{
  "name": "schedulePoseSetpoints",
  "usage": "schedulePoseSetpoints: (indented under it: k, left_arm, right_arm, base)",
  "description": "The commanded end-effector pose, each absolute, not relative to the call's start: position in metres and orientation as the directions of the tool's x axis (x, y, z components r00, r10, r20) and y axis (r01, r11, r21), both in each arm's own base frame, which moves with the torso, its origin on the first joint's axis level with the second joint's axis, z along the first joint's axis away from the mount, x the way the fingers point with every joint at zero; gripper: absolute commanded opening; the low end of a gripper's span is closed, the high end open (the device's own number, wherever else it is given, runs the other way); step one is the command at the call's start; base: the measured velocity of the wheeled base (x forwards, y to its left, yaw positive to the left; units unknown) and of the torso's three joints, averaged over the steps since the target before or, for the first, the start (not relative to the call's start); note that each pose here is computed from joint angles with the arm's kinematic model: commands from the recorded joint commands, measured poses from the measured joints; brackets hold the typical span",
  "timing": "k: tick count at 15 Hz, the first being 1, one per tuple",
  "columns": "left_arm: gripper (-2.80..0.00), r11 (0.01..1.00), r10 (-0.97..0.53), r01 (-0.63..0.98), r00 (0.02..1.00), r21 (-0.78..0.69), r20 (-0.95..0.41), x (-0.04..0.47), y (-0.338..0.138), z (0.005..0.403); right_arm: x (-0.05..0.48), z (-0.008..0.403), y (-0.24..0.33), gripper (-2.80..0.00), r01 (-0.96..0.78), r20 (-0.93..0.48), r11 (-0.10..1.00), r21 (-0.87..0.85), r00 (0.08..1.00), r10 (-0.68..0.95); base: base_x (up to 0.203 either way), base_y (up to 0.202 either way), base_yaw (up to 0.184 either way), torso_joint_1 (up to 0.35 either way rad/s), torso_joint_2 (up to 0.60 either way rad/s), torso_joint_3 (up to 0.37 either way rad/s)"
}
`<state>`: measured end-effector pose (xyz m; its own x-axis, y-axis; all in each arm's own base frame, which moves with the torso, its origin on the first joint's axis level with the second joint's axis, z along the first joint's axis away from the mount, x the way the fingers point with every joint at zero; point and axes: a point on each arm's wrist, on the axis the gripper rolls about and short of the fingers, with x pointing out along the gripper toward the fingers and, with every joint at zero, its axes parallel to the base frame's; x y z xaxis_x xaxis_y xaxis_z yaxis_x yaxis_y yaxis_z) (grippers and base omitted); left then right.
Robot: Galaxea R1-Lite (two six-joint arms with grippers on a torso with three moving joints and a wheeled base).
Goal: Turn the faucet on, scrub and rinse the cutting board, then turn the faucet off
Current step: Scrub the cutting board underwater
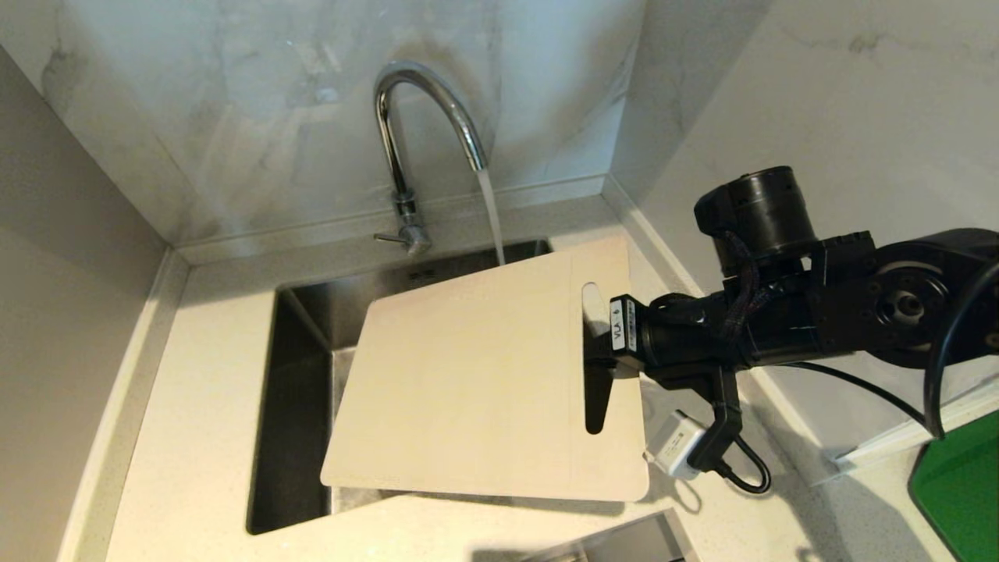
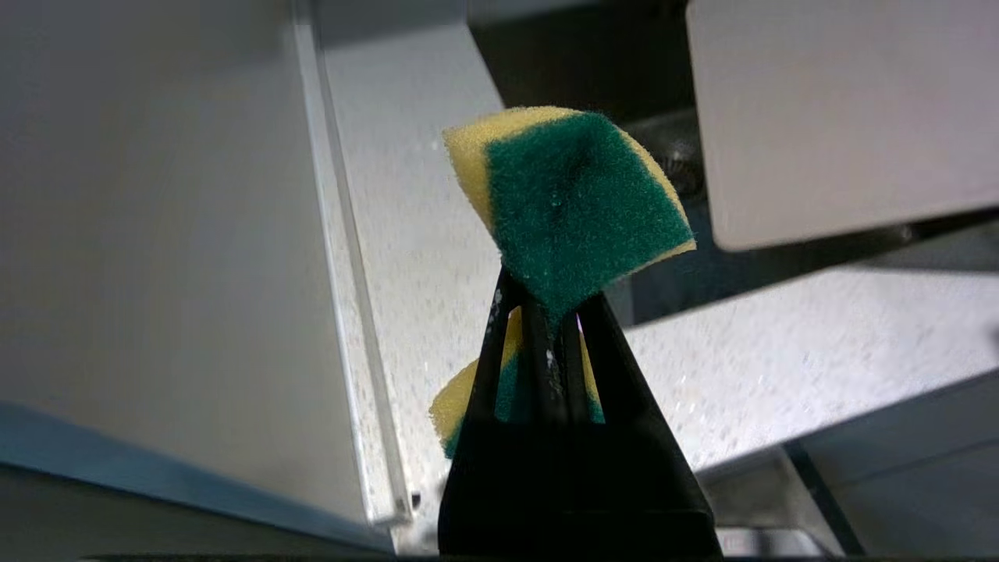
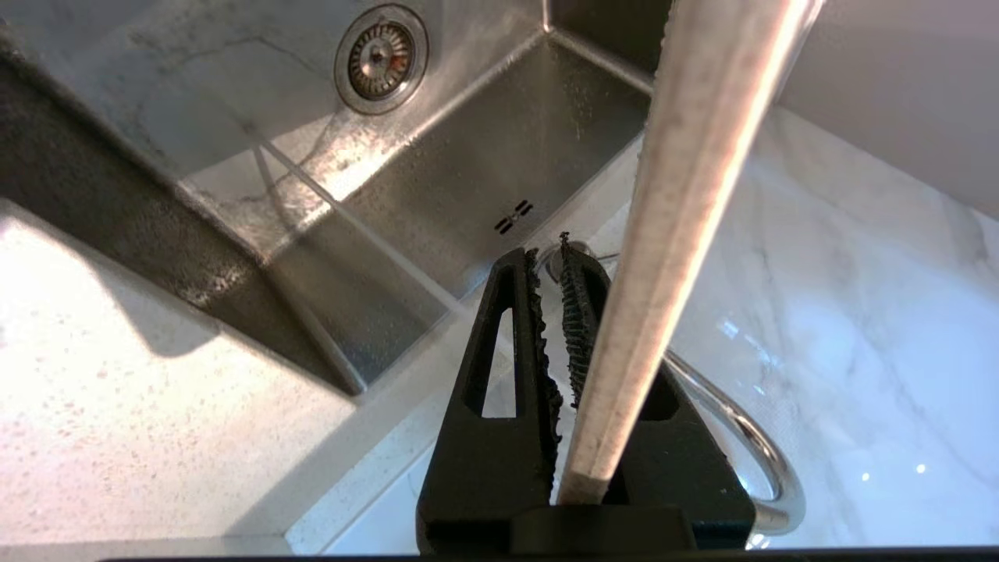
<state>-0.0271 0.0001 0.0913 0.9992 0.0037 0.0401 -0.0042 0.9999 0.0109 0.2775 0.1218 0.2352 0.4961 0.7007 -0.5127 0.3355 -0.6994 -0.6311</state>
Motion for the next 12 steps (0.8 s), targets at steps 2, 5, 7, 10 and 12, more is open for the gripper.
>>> schedulePoseSetpoints:
  k: [2, 5, 7, 10, 12]
  left_arm:
    - [-2.80, 1.000, 0.001, -0.002, 0.998, 0.004, 0.064, -0.028, 0.000, 0.149]
    - [-2.80, 1.000, 0.010, -0.010, 0.997, 0.000, 0.073, -0.015, 0.000, 0.208]
    - [-2.80, 0.999, 0.032, -0.032, 0.996, -0.003, 0.087, 0.001, 0.001, 0.252]
    - [-2.80, 0.996, 0.086, -0.086, 0.991, -0.005, 0.098, 0.034, 0.002, 0.304]
    - [-2.80, 0.992, 0.128, -0.128, 0.987, -0.005, 0.101, 0.057, 0.003, 0.331]
  right_arm:
    - [0.276, 0.236, 0.122, -2.80, 0.350, -0.511, -0.698, -0.625, 0.492, 0.705]
    - [0.277, 0.236, 0.122, -2.80, 0.349, -0.509, -0.696, -0.627, 0.494, 0.705]
    - [0.277, 0.236, 0.122, -2.80, 0.330, -0.508, -0.693, -0.641, 0.494, 0.706]
    - [0.277, 0.236, 0.122, -2.80, 0.328, -0.507, -0.691, -0.644, 0.493, 0.707]
    - [0.278, 0.236, 0.122, -2.80, 0.327, -0.508, -0.692, -0.644, 0.494, 0.706]
  base:
    - [0.000, 0.000, 0.000, 0.000, 0.00, 0.000]
    - [0.000, 0.000, 0.000, 0.000, 0.00, 0.000]
    - [0.000, 0.000, 0.000, 0.000, 0.00, 0.000]
    - [0.000, 0.000, 0.000, 0.000, 0.00, 0.000]
    - [0.000, 0.000, 0.000, 0.000, 0.00, 0.000]
